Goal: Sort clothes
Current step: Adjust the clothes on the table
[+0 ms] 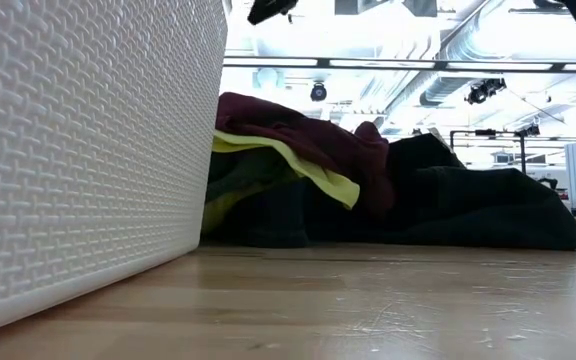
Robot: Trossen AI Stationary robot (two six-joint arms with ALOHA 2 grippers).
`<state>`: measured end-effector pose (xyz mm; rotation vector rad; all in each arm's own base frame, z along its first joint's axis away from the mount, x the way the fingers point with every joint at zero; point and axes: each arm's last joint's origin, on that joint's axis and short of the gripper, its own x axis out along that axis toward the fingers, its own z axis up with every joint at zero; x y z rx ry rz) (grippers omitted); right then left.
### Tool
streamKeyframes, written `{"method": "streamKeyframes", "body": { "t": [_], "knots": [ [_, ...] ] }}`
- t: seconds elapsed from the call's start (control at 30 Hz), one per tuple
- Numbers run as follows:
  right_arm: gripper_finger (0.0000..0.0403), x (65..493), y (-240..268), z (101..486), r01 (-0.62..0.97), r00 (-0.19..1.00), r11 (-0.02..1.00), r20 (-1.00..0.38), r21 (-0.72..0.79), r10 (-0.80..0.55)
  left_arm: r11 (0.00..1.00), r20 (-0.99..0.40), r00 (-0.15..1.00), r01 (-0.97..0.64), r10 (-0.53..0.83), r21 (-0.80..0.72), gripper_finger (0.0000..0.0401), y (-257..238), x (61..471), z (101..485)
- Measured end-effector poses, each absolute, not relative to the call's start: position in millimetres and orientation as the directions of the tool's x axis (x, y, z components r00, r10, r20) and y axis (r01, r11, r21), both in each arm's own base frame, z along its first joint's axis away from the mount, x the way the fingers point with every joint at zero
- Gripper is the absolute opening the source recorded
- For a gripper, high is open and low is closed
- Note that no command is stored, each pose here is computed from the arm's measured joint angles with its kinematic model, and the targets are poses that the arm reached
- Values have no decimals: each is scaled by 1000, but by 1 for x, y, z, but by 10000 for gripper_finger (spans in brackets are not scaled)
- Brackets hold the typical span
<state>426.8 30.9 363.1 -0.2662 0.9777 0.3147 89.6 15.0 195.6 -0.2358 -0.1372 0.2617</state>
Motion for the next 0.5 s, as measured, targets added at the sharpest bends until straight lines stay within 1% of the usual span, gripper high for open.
{"method": "streamKeyframes", "body": {
  "t": [0.1, 0.3, 0.43, 0.5],
  "knots": [
    [188, 420, 27, 369, -360, 515, 929, -849, -90, 117, 939, 103, 957, -239, 271, -248, 5, 15, 90, 196],
    [188, 404, 21, 379, -239, 485, 958, -874, -161, -25, 944, 95, 963, -221, 250, -245, 5, 14, 90, 195],
    [188, 400, 26, 378, -217, 460, 963, -887, -157, -41, 945, 79, 967, -218, 244, -243, 5, 14, 90, 193],
    [188, 398, 29, 372, -214, 435, 965, -899, -152, -45, 945, 75, 967, -219, 243, -244, 5, 14, 90, 193]
  ]
}}
